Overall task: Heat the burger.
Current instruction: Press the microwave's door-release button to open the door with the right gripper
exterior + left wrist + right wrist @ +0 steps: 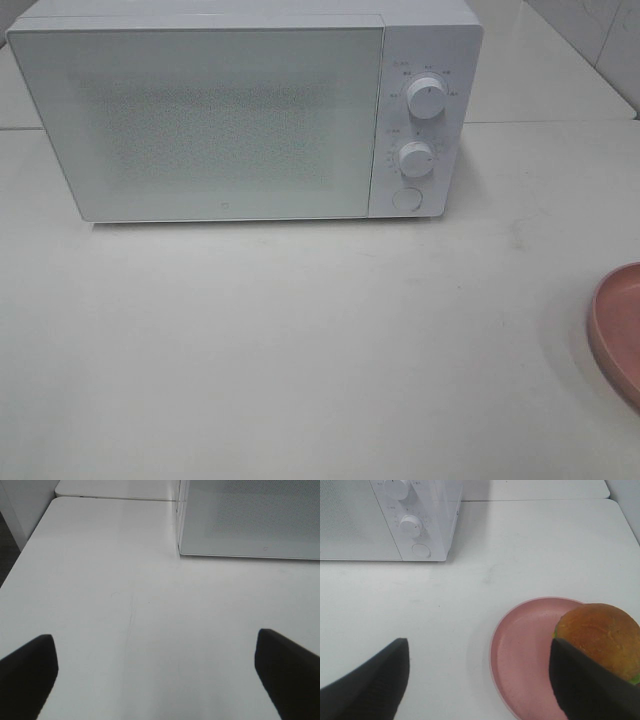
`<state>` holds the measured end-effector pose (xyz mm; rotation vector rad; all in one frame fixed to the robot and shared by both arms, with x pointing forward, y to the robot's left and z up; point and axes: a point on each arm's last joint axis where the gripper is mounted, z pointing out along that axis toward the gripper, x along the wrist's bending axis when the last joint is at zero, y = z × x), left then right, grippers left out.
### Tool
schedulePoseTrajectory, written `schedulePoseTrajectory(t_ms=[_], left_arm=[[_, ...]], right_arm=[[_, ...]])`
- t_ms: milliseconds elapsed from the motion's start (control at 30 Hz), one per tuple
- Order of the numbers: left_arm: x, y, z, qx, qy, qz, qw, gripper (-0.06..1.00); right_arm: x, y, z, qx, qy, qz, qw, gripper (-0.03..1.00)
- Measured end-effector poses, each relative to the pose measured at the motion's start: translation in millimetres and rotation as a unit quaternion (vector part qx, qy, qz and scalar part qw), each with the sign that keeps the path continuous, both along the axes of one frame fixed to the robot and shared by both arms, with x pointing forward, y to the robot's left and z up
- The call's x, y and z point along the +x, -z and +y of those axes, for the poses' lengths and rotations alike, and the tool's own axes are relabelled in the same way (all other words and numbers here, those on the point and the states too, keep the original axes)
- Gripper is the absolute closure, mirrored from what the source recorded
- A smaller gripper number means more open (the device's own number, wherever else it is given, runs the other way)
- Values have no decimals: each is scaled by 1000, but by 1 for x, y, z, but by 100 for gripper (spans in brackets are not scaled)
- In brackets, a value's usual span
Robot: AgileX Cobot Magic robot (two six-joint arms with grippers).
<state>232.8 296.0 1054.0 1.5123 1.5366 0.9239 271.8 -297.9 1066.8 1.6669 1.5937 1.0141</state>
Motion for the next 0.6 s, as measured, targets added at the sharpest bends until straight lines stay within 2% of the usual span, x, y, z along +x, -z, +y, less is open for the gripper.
schedulePoseTrajectory(t_ms=[600], left_arm=[[0,0,0,0,0,0,1000,-5]], right_arm=[[61,-1,10,-1,-7,17,1000,22]])
